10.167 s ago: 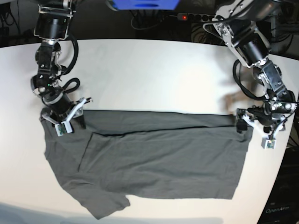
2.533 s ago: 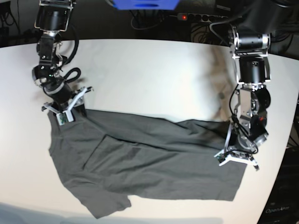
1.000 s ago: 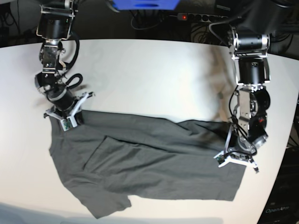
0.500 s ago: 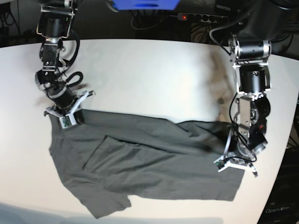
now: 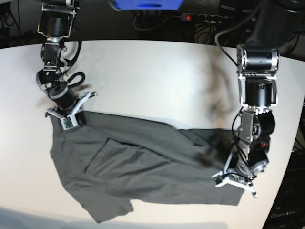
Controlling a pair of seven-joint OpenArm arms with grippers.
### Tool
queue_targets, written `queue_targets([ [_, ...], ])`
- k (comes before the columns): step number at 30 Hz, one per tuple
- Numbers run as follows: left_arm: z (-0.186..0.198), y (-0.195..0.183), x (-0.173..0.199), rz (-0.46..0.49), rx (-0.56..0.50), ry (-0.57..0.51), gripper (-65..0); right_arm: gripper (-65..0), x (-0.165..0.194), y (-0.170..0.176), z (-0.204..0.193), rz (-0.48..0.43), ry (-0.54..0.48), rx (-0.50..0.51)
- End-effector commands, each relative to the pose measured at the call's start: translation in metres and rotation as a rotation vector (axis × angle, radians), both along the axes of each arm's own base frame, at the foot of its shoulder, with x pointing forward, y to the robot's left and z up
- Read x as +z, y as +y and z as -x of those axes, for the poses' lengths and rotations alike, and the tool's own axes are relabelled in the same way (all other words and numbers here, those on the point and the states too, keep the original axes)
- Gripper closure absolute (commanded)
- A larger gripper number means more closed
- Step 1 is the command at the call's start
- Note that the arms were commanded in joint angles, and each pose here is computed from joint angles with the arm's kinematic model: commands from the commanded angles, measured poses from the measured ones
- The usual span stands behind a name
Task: Fold the T-shirt properly
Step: 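Pull the gray shirt by its folded edge toward the arm bases with both grippers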
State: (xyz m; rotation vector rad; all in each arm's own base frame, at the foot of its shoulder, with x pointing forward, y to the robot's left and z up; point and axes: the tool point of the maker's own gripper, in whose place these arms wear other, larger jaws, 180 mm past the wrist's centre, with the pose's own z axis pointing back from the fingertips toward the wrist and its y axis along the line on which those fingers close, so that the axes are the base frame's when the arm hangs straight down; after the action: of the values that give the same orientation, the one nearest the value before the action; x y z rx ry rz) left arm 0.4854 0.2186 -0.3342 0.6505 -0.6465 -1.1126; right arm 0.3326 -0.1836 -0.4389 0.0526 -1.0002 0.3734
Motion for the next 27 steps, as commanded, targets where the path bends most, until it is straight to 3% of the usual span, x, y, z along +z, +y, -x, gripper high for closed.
queue_targets([
  [1, -0.011, 0.008, 0.017, -0.031, 0.001, -0.038, -2.6, -0.4, -0.001, -0.003, 0.0, 0.02, 0.016, 0.0],
  [9, 0.007, 0.027, -0.03, -0.124, 0.005, 0.111, -2.6, -0.4, -0.001, -0.003, 0.0, 0.019, 0.014, 0.0],
  [27, -0.025, 0.028, 0.002, -0.095, 0.017, -0.018, -2.6, -0.4, -0.005, -0.003, 0.005, 0.019, 0.027, 0.0],
])
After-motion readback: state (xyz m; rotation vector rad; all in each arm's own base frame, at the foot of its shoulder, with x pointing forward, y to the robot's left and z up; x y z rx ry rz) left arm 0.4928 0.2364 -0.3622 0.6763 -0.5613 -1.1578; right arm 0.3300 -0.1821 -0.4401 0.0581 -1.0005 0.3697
